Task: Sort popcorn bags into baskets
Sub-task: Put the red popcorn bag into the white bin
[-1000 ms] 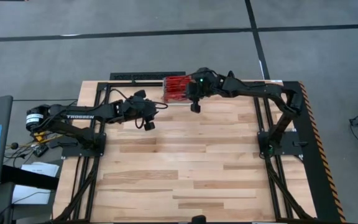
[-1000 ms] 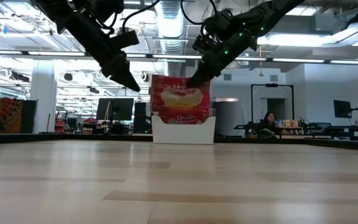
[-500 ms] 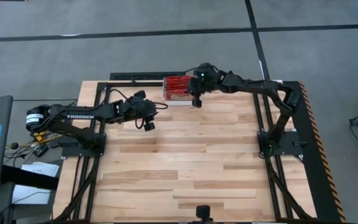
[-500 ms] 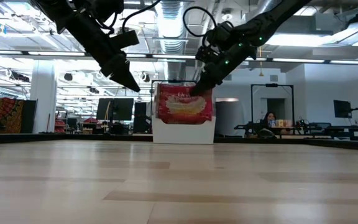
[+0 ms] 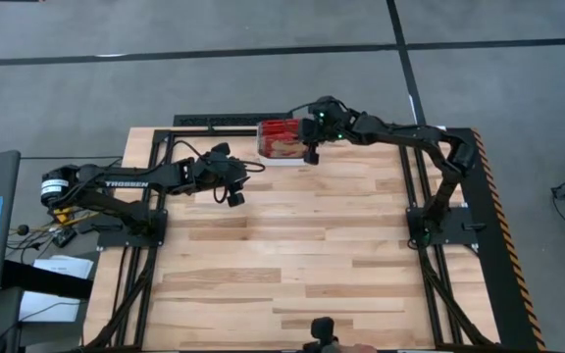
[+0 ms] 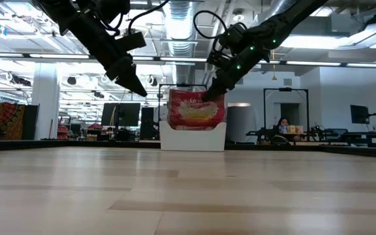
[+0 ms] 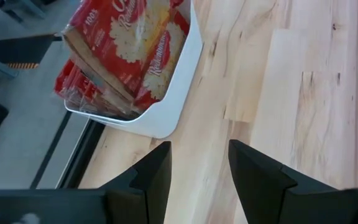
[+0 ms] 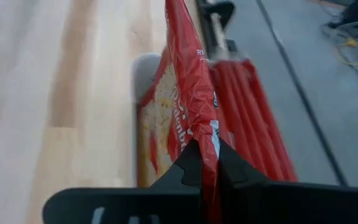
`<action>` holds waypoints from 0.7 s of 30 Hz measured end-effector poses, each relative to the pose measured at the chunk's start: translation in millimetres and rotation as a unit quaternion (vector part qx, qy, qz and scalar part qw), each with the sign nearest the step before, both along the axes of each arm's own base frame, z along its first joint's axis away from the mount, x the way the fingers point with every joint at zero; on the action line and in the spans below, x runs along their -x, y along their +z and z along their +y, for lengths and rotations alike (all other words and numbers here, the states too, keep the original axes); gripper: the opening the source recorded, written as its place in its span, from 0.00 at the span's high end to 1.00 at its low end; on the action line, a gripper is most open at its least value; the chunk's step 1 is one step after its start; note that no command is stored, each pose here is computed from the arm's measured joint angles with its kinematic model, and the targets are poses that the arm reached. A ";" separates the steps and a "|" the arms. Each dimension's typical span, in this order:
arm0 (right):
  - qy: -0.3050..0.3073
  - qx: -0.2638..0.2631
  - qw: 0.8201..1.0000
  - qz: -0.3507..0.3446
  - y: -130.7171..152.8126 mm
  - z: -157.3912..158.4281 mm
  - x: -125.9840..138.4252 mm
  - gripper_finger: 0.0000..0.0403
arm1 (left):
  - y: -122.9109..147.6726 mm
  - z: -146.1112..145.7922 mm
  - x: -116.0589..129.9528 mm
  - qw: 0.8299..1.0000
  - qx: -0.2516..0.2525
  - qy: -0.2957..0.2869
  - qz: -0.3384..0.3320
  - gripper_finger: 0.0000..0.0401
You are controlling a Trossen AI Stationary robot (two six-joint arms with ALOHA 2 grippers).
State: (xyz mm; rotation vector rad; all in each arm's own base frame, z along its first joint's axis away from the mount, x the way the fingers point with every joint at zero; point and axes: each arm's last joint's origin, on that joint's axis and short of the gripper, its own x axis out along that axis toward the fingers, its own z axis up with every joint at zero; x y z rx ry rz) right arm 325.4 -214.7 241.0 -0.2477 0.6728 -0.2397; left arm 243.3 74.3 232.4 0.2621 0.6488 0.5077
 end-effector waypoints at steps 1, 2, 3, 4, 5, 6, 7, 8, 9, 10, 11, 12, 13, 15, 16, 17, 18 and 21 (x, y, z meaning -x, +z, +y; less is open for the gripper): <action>-0.004 0.004 1.000 0.003 -0.1 -0.2 0.1 0.96 | 0.0 -0.1 0.0 1.000 0.001 0.000 0.000 0.62; -0.003 0.004 1.000 0.004 -0.2 0.9 -0.5 0.96 | 0.0 0.0 0.0 1.000 0.001 0.001 -0.001 0.62; -0.004 0.006 1.000 0.005 -0.1 2.4 -1.5 0.96 | 0.0 0.0 0.0 1.000 0.001 0.001 -0.001 0.62; -0.004 0.009 1.000 0.007 -0.1 4.4 -2.8 0.96 | 0.0 0.0 0.0 1.000 0.001 0.001 -0.001 0.62; -0.001 0.010 1.000 0.008 -0.2 6.5 -4.0 0.96 | 0.0 0.0 0.0 1.000 0.001 0.001 -0.001 0.62; 0.001 0.010 1.000 0.009 -0.4 8.3 -5.1 0.96 | 0.0 0.0 0.0 1.000 0.001 0.001 -0.001 0.62; 0.005 0.009 1.000 0.009 -0.5 10.5 -6.3 0.96 | 0.0 0.0 0.0 1.000 0.001 0.001 -0.001 0.62; 0.008 0.008 1.000 0.010 -0.6 12.4 -7.4 0.96 | 0.0 -0.1 0.0 1.000 0.001 0.001 -0.001 0.62; 0.010 0.006 1.000 0.011 -0.9 14.4 -8.4 0.96 | 0.0 0.0 0.0 1.000 0.001 0.001 -0.001 0.62; 0.012 0.005 1.000 0.009 -2.2 16.7 -9.4 0.96 | 0.0 0.0 0.0 1.000 0.002 0.001 -0.001 0.62; 0.014 0.007 1.000 0.005 -4.8 18.8 -10.2 0.96 | 0.0 -0.1 0.0 1.000 0.002 0.001 -0.001 0.62; 0.014 0.006 1.000 0.004 -8.1 20.7 -10.2 0.96 | 0.0 -0.1 0.0 1.000 0.003 0.001 -0.002 0.62; 0.013 0.001 1.000 0.004 -11.6 22.4 -9.8 0.96 | 0.0 -0.2 -0.1 1.000 0.006 -0.001 -0.003 0.62; 0.004 -0.013 1.000 0.007 -17.2 22.9 -7.4 0.96 | -0.1 -0.5 -0.3 1.000 0.009 -0.005 -0.005 0.62; 0.003 -0.015 1.000 0.007 -19.9 22.7 -6.1 0.96 | -0.1 -0.6 -0.4 1.000 0.010 -0.006 -0.005 0.62; 0.002 -0.015 1.000 0.007 -23.1 22.7 -4.7 0.96 | -0.1 -0.6 -0.4 1.000 0.010 -0.006 -0.005 0.62; 0.000 -0.017 1.000 0.007 -26.8 23.0 -3.1 0.96 | -0.1 -0.6 -0.4 1.000 0.010 -0.007 -0.005 0.62; -0.007 -0.031 0.999 0.005 -32.1 23.5 -1.0 0.96 | -0.1 -0.6 -0.4 1.000 0.010 -0.006 -0.005 0.62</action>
